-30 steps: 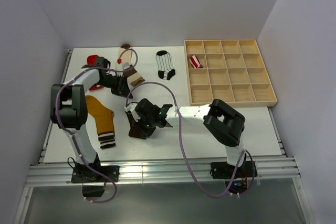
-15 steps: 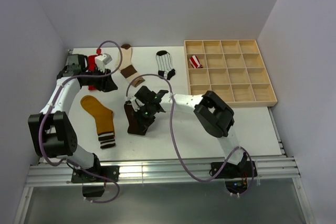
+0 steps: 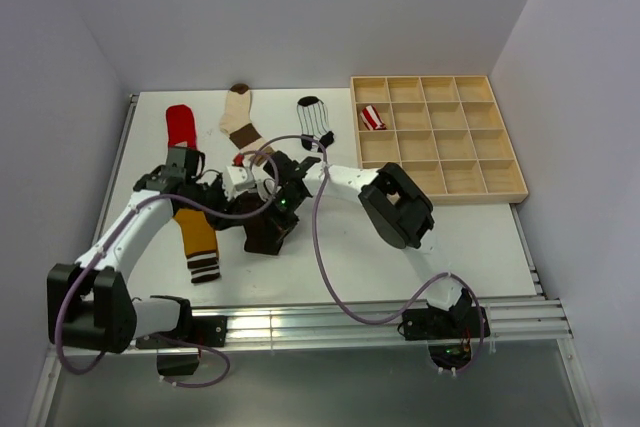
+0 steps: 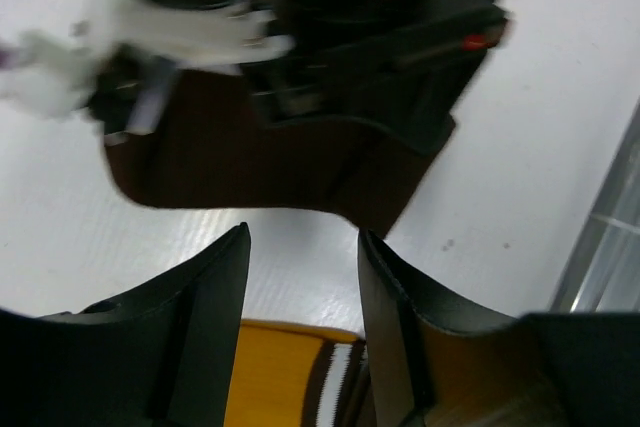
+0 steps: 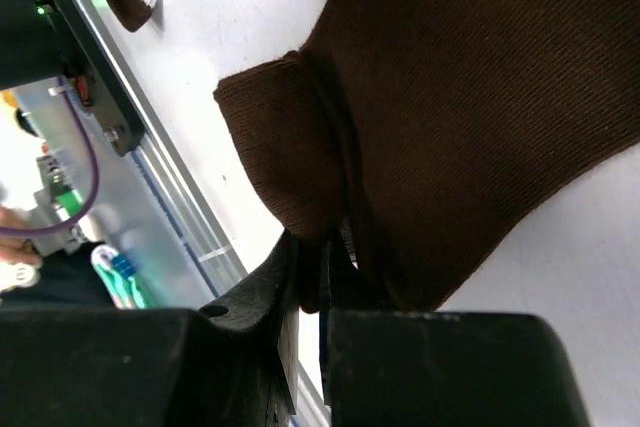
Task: Roll the socks
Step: Roll the sock at the center of the board.
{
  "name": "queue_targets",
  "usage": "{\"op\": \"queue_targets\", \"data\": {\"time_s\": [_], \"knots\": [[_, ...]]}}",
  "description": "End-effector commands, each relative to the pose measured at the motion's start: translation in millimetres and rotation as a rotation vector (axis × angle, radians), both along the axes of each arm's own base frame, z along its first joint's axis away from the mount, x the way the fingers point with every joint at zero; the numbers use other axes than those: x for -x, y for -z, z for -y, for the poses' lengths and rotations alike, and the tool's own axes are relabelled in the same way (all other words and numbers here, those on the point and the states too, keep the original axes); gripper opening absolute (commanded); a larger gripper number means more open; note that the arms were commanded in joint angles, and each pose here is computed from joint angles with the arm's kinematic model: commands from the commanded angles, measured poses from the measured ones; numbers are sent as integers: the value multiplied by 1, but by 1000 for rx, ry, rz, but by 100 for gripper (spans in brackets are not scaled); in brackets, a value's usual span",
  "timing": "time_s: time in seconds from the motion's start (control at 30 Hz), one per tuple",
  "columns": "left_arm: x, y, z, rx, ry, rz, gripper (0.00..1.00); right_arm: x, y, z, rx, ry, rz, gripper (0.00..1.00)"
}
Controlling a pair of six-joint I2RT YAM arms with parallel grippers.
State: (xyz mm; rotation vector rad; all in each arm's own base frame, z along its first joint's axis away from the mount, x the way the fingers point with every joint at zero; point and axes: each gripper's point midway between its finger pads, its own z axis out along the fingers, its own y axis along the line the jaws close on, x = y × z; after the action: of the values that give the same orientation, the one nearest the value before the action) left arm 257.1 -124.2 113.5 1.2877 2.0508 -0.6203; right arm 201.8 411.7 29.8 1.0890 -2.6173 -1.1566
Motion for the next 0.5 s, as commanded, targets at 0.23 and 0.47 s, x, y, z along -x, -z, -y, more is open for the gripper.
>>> {"op": "queue_targets", "data": {"time_s": [0.23, 0.47], "knots": [[26, 23, 35, -84, 184, 110, 55, -7, 14, 0, 46, 23, -65, 1], [32, 43, 46, -127, 211, 160, 75, -12, 19, 5, 59, 55, -79, 1]]}}
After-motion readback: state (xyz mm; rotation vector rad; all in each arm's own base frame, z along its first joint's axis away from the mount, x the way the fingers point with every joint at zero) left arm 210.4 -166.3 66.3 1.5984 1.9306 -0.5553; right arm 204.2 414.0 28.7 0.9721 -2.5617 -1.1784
